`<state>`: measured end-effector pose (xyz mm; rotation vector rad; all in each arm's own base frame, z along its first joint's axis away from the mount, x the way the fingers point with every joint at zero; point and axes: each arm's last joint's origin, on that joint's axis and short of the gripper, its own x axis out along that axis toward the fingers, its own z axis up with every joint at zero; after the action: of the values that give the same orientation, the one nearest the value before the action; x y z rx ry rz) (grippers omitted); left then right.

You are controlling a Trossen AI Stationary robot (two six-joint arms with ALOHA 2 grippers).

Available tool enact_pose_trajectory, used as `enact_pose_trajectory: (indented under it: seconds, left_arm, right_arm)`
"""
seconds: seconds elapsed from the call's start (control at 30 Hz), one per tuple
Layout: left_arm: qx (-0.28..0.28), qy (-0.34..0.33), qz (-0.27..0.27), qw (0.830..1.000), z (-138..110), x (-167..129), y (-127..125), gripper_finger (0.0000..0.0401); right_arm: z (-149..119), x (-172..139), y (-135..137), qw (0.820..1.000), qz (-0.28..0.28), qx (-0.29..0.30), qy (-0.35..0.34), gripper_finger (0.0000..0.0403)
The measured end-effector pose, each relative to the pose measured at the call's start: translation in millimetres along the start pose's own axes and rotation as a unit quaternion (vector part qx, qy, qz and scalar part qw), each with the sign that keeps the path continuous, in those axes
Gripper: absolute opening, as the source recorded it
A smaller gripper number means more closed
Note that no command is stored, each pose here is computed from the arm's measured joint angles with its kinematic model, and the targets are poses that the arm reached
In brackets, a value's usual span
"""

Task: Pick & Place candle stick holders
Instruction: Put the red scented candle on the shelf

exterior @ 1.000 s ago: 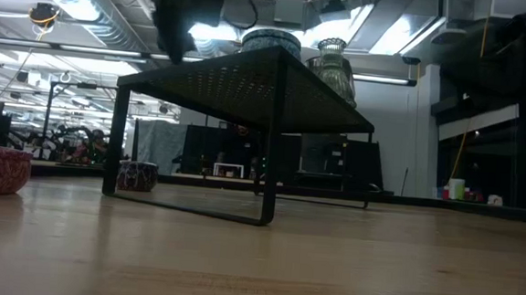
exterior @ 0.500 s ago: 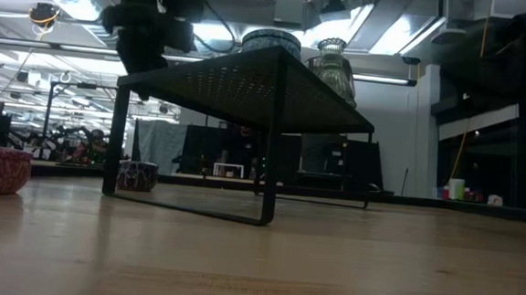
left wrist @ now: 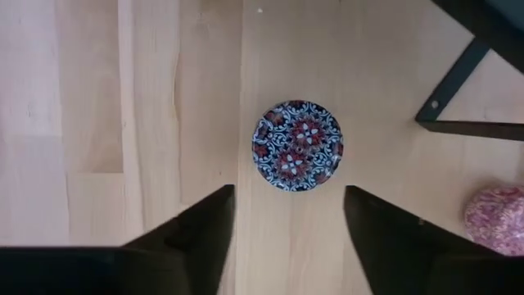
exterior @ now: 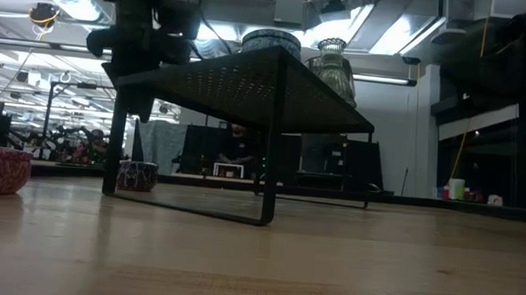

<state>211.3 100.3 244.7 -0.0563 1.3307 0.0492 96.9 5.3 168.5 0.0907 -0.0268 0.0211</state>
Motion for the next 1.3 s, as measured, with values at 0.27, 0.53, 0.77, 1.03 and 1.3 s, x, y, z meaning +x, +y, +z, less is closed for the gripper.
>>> enact_pose_trajectory:
  seconds: [0.27, 0.53, 0.77, 1.03, 1.3]
  left_arm:
    - [-0.005, -0.01, 0.001, 1.0, -4, 16, 0, 0.0309]
    - [-0.007, -0.032, 0.009, 0.999, -10, 31, -1, 0.0352]
    - [-0.005, -0.049, 0.016, 0.999, -17, 39, -2, 0.0378]
    - [-0.033, -0.046, 0.021, 0.998, -25, 53, -4, 0.0391]
    - [-0.069, -0.042, 0.054, 0.995, -26, 56, -4, 0.0392]
  right_arm:
    - [0, 0, 0, 1.0, 0.0, 0.0, 0.0, 0.0048]
    - [0, 0, 0, 1.0, 0.0, 0.0, 0.0, 0.0048]
    - [0, 0, 0, 1.0, 0.0, 0.0, 0.0, 0.0048]
    - [0, 0, 0, 1.0, 0.0, 0.0, 0.0, 0.0048]
    - [0, 0, 0, 1.0, 0.0, 0.0, 0.0, 0.0048]
